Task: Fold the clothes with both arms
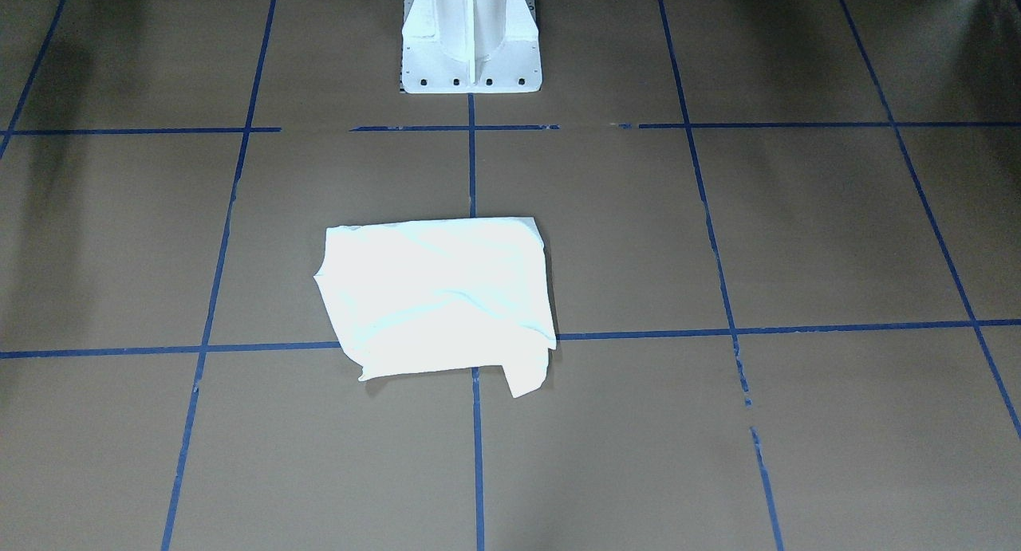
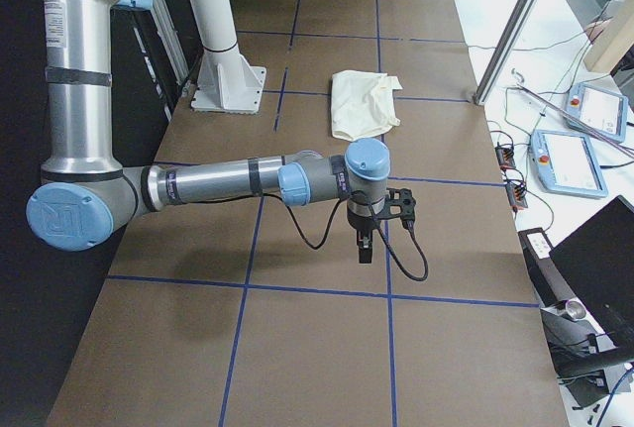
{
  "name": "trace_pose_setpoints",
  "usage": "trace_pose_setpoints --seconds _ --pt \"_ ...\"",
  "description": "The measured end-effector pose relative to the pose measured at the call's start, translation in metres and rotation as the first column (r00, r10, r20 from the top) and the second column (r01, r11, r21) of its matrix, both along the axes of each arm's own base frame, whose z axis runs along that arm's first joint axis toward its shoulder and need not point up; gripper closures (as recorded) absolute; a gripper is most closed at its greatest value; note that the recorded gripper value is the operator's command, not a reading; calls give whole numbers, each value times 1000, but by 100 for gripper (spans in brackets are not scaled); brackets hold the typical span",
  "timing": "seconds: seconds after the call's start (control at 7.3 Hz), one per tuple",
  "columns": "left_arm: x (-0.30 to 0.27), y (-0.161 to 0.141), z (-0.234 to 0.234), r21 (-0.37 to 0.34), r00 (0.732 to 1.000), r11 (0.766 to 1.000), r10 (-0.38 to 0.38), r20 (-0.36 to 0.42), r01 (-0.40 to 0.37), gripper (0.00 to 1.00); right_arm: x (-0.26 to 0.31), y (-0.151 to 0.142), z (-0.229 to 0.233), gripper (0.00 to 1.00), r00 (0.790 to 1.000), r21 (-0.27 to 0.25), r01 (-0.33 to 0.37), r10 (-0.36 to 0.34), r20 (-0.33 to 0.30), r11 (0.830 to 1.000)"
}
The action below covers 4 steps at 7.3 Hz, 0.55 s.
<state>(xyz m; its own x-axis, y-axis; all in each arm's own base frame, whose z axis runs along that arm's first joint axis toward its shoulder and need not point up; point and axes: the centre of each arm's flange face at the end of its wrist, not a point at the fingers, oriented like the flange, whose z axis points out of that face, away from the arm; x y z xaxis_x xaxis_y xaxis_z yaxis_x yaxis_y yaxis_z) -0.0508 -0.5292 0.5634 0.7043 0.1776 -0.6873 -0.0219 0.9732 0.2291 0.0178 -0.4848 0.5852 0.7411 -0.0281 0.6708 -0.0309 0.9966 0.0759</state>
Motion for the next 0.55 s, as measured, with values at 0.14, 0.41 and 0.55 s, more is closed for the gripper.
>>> trace_pose_setpoints --seconds 0.14,0.41,0.55 --pt "-2 17 20 -41 1000 999 17 -11 -17 0 1 4 4 0 1000 -7 3 -3 5 1000" --pt "-3 32 34 -65 1000 998 25 -16 -26 0 3 12 13 0 1000 -27 1 -1 2 1000" --pt "-3 34 37 -68 1000 997 25 -14 -26 0 3 13 15 0 1000 -32 0 0 1 999"
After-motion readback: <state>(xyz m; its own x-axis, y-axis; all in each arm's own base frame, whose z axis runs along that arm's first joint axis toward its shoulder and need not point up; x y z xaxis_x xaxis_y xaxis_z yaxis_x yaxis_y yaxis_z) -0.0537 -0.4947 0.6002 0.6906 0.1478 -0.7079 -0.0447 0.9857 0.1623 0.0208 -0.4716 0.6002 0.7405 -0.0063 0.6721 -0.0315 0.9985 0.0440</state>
